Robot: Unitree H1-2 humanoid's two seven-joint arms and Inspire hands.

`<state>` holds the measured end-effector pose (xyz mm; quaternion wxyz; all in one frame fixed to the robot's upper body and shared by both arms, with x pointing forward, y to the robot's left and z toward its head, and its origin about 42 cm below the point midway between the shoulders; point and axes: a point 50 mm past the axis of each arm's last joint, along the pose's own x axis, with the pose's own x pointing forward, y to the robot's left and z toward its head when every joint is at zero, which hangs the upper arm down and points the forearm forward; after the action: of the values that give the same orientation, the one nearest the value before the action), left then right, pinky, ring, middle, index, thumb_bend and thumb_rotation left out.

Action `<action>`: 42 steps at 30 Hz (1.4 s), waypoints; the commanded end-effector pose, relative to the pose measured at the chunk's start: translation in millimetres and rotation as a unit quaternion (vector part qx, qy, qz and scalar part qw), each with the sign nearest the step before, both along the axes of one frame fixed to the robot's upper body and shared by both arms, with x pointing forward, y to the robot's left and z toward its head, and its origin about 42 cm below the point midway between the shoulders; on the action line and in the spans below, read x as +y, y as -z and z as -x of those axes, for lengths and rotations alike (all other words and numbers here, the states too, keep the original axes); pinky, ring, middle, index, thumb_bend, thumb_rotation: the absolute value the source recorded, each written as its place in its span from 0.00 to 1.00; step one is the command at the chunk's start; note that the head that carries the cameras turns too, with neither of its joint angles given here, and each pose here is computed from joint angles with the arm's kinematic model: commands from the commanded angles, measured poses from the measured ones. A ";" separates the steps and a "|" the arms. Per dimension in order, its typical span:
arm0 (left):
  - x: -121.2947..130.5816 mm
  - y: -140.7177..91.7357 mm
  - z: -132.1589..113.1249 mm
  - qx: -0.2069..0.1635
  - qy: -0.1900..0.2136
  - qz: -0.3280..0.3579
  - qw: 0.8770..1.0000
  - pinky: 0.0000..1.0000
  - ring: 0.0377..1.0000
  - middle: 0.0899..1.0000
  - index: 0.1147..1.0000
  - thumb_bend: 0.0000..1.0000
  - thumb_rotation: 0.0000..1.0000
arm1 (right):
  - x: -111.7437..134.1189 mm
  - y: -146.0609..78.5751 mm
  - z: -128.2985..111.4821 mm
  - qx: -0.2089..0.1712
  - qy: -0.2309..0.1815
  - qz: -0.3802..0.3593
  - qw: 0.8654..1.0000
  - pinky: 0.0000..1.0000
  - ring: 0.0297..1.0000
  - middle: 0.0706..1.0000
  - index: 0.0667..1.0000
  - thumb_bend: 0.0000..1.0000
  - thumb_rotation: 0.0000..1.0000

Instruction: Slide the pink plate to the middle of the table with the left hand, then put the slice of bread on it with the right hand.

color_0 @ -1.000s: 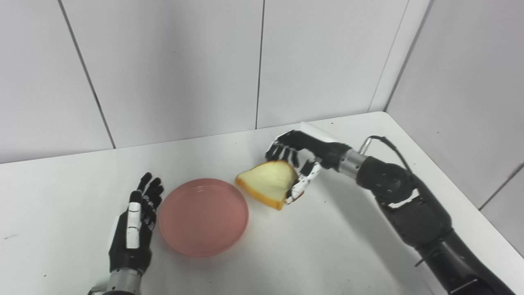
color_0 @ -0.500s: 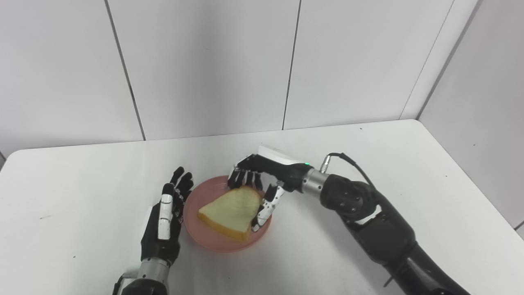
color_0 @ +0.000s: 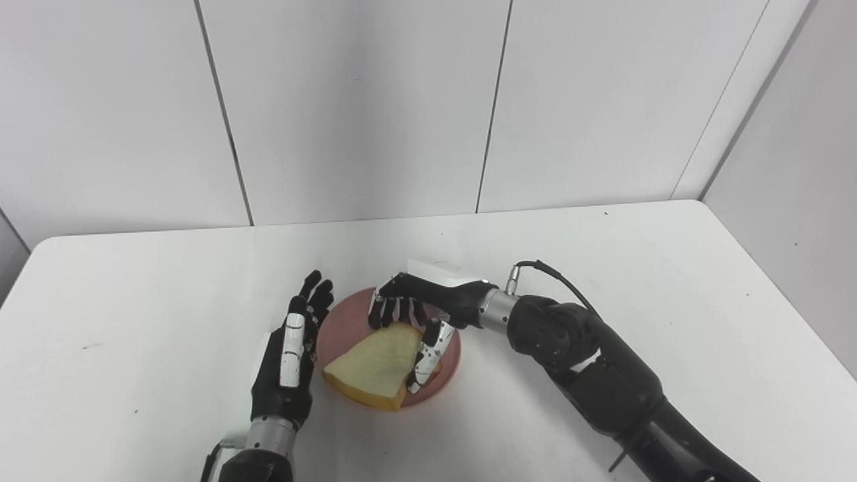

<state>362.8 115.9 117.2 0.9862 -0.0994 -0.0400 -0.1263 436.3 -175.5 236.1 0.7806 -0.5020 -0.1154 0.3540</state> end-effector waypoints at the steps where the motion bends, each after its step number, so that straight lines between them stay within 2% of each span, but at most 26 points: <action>1: -4.0 18.8 10.4 0.053 0.001 -0.010 0.999 1.00 0.96 0.93 0.91 0.72 0.99 | 9.0 -33.4 -9.5 -0.057 -0.020 -0.012 0.998 0.29 0.35 0.39 0.48 0.53 0.00; 15: -8.1 17.0 12.6 0.057 0.004 -0.004 0.998 1.00 0.97 0.94 0.91 0.72 0.98 | 4.5 -49.5 -24.0 -0.079 -0.012 0.002 0.997 0.29 0.35 0.39 0.48 0.53 0.00; 23: -14.0 20.6 11.3 0.059 0.011 0.001 0.998 1.00 0.98 0.95 0.92 0.71 0.99 | -9.3 -48.8 -26.0 -0.087 -0.027 0.028 0.995 0.43 0.49 0.42 0.48 0.53 0.00; 26: -15.6 22.1 10.5 0.048 0.006 -0.002 0.999 1.00 0.98 0.95 0.92 0.70 1.00 | -15.5 -43.2 -22.3 -0.093 -0.026 0.038 0.995 0.47 0.53 0.42 0.48 0.53 0.00; 27: -15.7 22.1 10.5 0.047 0.005 -0.003 0.999 1.00 0.98 0.95 0.91 0.69 1.00 | -17.1 -41.3 -21.1 -0.094 -0.028 0.039 0.994 0.48 0.55 0.52 0.47 0.53 0.06; 28: -15.6 22.1 10.6 0.047 0.004 -0.003 0.999 1.00 0.98 0.95 0.91 0.69 1.00 | -17.9 -40.4 -20.4 -0.094 -0.029 0.039 0.994 0.51 0.58 0.59 0.59 0.72 0.04; 30: -15.3 21.3 11.0 0.050 0.000 -0.002 0.999 1.00 0.98 0.94 0.91 0.70 0.99 | -20.3 -36.8 -18.7 -0.097 -0.032 0.050 0.994 0.56 0.64 0.66 0.66 0.81 0.04; 34: -14.5 19.3 11.0 0.049 -0.007 -0.006 0.999 1.00 0.96 0.93 0.91 0.71 0.98 | -23.7 -35.6 -13.0 -0.100 -0.030 0.072 0.992 0.67 0.77 0.77 0.72 0.85 0.06; 37: -13.7 17.8 10.4 0.048 -0.010 -0.005 0.999 1.00 0.96 0.94 0.91 0.71 0.98 | -25.9 -35.1 -9.5 -0.107 -0.034 0.083 0.990 0.70 0.78 0.78 0.73 0.86 0.06; 42: -13.8 17.7 10.4 0.045 -0.010 0.004 0.999 1.00 0.97 0.94 0.92 0.69 1.00 | -29.4 -31.5 -4.2 -0.110 -0.036 0.092 0.989 0.77 0.84 0.84 0.80 0.87 0.13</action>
<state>360.6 101.8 116.7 0.9867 -0.0993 -0.0399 -0.1226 441.0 -205.0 250.7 0.7119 -0.5960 -0.1496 0.3400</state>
